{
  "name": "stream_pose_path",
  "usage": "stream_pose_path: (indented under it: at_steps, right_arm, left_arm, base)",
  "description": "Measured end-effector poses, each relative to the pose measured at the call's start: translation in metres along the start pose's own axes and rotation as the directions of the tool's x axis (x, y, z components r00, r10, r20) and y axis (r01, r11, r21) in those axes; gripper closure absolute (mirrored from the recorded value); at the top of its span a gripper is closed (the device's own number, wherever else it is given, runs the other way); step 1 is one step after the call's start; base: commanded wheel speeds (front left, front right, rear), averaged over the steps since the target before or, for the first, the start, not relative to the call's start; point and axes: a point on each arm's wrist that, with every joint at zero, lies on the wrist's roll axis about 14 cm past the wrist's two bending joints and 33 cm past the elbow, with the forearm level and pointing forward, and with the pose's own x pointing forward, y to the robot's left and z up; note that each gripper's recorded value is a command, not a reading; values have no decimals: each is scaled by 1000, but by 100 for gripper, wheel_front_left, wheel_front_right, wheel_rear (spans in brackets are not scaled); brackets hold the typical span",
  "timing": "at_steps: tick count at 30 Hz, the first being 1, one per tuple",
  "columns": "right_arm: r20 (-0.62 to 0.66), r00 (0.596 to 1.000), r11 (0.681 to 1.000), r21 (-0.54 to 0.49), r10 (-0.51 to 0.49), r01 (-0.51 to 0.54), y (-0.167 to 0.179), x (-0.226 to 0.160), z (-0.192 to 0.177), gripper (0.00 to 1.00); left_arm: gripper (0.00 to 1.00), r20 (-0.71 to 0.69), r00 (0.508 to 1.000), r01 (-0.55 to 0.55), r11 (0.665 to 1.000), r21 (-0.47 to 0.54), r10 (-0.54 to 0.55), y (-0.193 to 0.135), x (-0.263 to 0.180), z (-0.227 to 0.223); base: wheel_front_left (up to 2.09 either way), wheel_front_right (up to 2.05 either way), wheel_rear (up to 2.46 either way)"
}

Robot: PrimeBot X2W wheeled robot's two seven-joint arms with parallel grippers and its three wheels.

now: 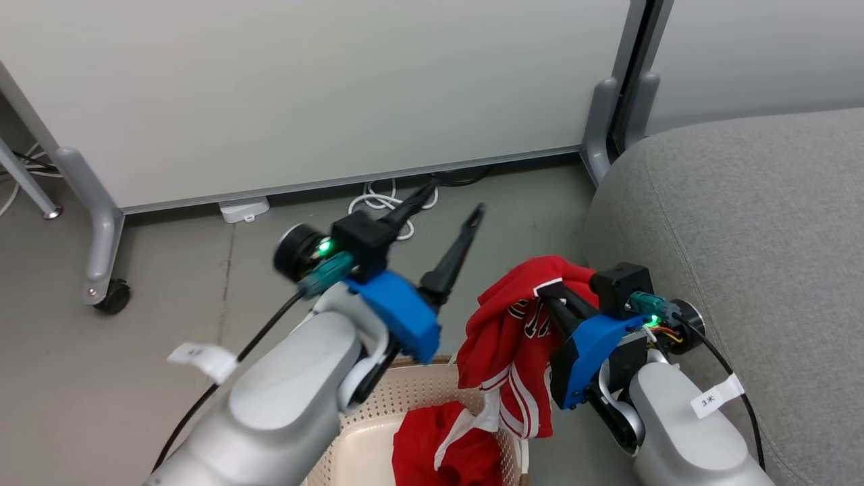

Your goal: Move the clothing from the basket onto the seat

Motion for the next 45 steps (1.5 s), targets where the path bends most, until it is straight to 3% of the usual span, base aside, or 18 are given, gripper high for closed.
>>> stream_pose_path:
  at_steps: [8, 21, 31, 45]
  right_arm:
    - [28, 999, 1000, 6, -27, 27, -11, -2, 9, 100]
    - [74, 993, 995, 33, -92, 89, -31, -25, 23, 100]
    - [83, 982, 984, 49, -172, 169, -52, -57, 21, 100]
    - [79, 929, 931, 84, -362, 356, -99, -118, 13, 100]
  left_arm:
    - [0, 85, 985, -143, 987, -67, 149, 33, -29, 3]
    - [0, 12, 950, -307, 940, -150, 312, 54, -87, -46]
    - [0, -28, 955, -297, 945, -136, 296, 49, -90, -66]
    - [0, -60, 994, -97, 985, -144, 89, -2, -43, -84]
  base:
    - [0, 0, 0]
    - [0, 0, 0]
    - [0, 0, 0]
    - [0, 0, 0]
